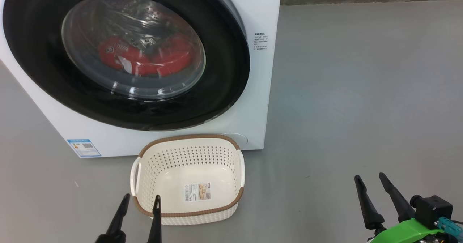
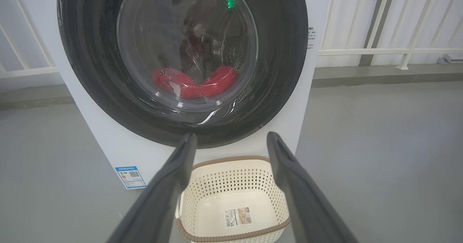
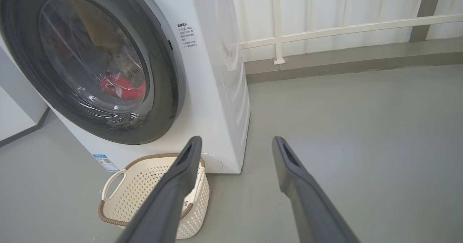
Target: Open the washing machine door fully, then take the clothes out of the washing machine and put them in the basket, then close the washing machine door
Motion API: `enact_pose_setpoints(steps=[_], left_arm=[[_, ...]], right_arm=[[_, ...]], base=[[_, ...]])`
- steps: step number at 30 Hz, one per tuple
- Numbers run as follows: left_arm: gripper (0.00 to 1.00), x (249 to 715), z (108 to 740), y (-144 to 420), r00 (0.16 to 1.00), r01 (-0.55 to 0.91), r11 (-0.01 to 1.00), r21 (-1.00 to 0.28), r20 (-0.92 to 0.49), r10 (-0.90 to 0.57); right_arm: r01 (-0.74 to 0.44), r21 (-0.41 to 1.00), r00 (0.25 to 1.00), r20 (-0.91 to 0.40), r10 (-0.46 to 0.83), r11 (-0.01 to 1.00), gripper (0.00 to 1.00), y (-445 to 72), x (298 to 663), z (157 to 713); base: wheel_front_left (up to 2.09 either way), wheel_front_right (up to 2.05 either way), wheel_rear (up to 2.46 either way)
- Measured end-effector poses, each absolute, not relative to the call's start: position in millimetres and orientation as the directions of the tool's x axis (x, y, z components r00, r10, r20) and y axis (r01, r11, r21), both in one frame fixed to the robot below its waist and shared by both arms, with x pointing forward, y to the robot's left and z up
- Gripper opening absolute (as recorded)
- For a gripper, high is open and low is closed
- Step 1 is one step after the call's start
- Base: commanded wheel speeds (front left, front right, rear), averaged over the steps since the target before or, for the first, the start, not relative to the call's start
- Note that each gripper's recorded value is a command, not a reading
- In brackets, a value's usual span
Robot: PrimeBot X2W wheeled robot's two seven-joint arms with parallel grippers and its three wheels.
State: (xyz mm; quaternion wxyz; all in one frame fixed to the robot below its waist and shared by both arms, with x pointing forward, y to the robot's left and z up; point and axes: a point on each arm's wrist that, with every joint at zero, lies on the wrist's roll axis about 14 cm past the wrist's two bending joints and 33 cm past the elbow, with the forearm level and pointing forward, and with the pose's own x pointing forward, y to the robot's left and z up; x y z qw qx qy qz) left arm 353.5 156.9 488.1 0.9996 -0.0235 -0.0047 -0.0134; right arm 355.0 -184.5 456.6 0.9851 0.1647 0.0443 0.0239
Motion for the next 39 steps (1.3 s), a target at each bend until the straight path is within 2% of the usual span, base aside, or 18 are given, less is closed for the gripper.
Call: enact_pose_setpoints(steps=[4,27,28,29,30,31,39], left_arm=[[1.00,353,489,157,0.999,0.028,0.999,-0.030,0.020,-0.027],[1.00,353,487,161,1.000,0.017,0.999,-0.031,0.015,-0.017],[1.00,353,487,162,1.000,0.016,0.999,-0.032,0.015,-0.016],[1.00,353,487,162,1.000,0.016,0.999,-0.031,0.015,-0.015],[1.00,353,487,162,1.000,0.015,0.999,-0.032,0.014,-0.015],[1.00,353,487,162,1.000,0.014,0.999,-0.032,0.014,-0.014],[1.00,352,484,160,1.000,0.018,0.999,-0.043,0.003,-0.018]], right_arm=[[-0.037,0.292,0.996,-0.071,0.061,0.956,1.00,-185,355,458],[-0.012,0.302,0.997,-0.070,0.034,0.953,1.00,-190,349,458],[-0.015,0.304,0.997,-0.062,0.036,0.952,0.77,-189,350,460],[-0.017,0.306,0.997,-0.061,0.037,0.952,0.45,-188,350,460],[-0.020,0.308,0.997,-0.060,0.040,0.951,0.26,-187,351,460],[-0.025,0.312,0.997,-0.057,0.045,0.950,0.00,-185,351,461],[-0.085,0.379,0.996,0.028,0.080,0.922,0.00,-168,374,488]], base=[[0.00,0.00,0.00],[0.00,0.00,0.00],[0.00,0.00,0.00],[0.00,0.00,0.00],[0.00,0.00,0.00],[0.00,0.00,0.00],[0.00,0.00,0.00]])
